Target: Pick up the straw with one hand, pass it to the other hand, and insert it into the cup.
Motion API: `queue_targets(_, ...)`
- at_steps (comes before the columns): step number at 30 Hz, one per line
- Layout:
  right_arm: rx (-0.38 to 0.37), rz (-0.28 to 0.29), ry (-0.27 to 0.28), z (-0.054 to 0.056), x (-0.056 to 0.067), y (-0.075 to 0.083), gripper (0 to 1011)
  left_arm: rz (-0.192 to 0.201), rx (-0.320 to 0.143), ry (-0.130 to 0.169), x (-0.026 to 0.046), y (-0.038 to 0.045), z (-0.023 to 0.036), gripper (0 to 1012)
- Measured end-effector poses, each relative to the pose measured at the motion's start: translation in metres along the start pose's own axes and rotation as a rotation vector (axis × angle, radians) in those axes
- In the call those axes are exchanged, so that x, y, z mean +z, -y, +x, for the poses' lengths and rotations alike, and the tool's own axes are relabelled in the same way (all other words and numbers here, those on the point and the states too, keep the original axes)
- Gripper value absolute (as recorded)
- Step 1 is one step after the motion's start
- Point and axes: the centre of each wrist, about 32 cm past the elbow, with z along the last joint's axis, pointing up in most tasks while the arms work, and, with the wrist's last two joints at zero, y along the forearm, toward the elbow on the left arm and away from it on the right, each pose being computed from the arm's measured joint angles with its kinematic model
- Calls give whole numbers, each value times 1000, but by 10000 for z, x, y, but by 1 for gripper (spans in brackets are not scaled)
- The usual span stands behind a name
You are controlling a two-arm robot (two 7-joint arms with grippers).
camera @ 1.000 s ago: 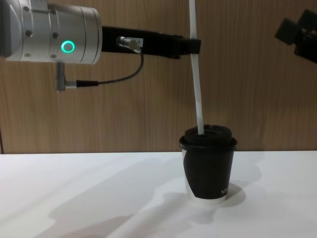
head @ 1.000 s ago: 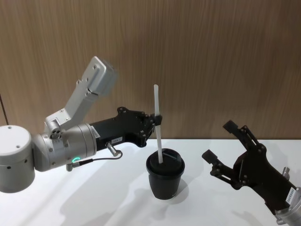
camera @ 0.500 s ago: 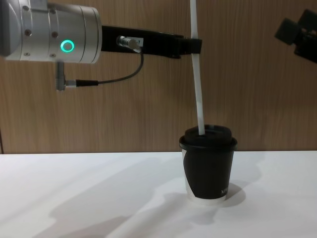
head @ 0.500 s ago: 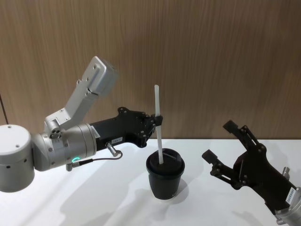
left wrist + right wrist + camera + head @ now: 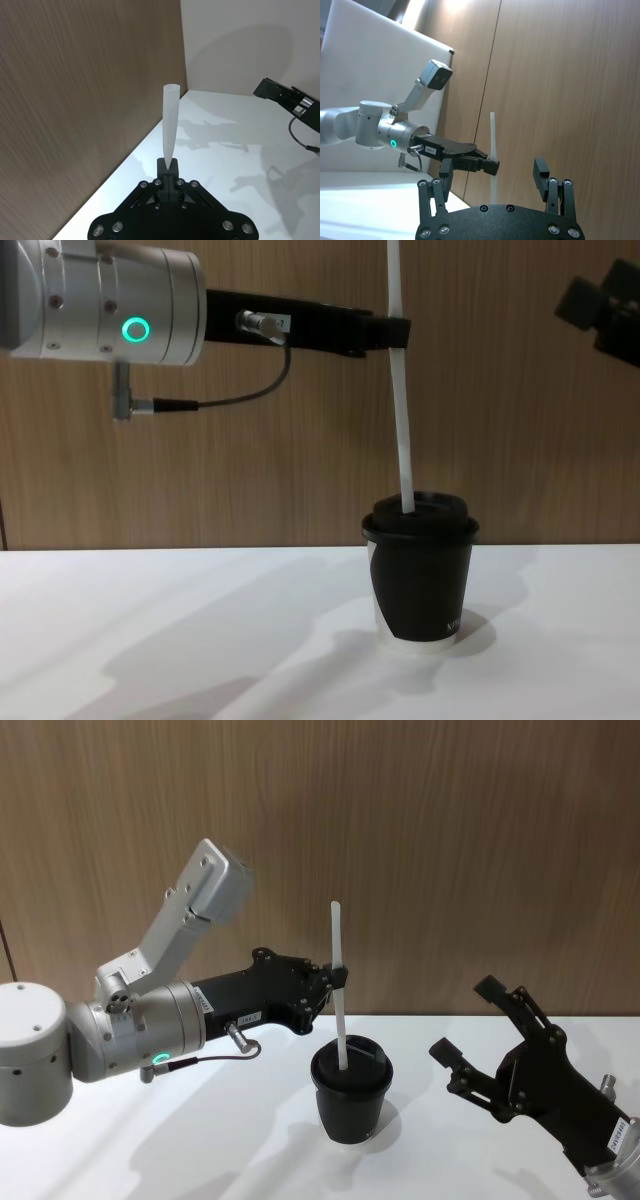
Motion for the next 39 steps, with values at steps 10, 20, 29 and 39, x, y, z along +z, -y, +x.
queue_targets(10, 0, 0, 0, 0, 0, 0, 1001, 6, 0, 2, 1, -12, 6, 0)
queue_targets(20, 0, 0, 0, 0, 0, 0, 1001, 13, 1, -3, -17, -13, 21, 0)
queue_targets(29, 0, 0, 0, 0, 0, 0, 1001, 20, -11, -18, -51, 24, 53, 0)
queue_targets(39, 0, 0, 0, 0, 0, 0, 1001, 22, -23, -30, -84, 66, 78, 63)
